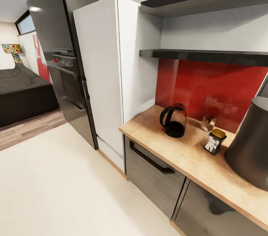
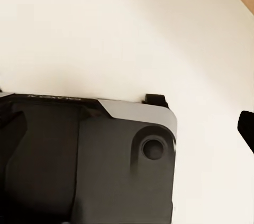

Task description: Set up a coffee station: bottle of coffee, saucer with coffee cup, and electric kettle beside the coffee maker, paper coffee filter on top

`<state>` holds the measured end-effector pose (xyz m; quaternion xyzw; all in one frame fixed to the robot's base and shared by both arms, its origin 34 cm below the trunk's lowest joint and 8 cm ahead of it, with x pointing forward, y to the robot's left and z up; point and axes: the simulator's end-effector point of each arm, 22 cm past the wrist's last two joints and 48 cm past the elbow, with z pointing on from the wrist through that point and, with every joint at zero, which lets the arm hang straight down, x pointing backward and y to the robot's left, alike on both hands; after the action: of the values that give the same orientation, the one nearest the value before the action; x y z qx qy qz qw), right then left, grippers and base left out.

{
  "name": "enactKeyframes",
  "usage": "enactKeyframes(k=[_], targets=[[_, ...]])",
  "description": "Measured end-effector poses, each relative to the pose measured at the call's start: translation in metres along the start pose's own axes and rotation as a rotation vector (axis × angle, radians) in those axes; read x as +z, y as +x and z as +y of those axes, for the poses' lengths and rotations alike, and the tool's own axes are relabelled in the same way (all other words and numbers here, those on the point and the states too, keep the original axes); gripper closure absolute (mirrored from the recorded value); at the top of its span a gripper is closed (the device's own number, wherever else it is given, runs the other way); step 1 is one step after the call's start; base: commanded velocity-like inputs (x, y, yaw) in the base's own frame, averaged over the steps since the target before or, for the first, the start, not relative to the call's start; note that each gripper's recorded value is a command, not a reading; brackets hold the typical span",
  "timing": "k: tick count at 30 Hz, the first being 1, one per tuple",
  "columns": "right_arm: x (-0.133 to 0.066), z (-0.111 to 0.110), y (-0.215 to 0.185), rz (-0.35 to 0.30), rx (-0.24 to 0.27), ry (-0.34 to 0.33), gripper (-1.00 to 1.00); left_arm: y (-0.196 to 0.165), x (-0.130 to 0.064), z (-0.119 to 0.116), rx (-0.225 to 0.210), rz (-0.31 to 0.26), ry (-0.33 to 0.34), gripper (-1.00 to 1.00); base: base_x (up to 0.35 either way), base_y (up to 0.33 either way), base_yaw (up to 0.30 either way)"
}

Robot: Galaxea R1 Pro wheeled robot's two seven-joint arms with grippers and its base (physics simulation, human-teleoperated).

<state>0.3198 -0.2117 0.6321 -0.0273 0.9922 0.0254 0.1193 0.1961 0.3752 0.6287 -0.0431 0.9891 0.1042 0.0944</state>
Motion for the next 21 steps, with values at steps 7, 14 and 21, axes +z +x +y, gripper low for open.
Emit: enactKeyframes(k=[7,14,21], targets=[[-0.0003,0.0001,-0.0002,0.000,0.000,-0.003,-1.00,-0.0008,-0.0001,-0.0006,0.000,-0.002,0.001,-1.00,0.283,0.234,-0.201],[-0.0003,0.0003,-0.0009,-0.002,0.001,-0.003,-1.00,-0.0006,-0.0004,-0.0061,0.001,-0.002,0.008,-1.00,0.283,0.230,-0.270],[-0.0003,0.0003,-0.0009,-0.002,0.002,-0.003,-1.00,-0.0006,-0.0004,-0.0064,0.003,-0.002,0.009,-1.00,0.285,0.216,-0.280]])
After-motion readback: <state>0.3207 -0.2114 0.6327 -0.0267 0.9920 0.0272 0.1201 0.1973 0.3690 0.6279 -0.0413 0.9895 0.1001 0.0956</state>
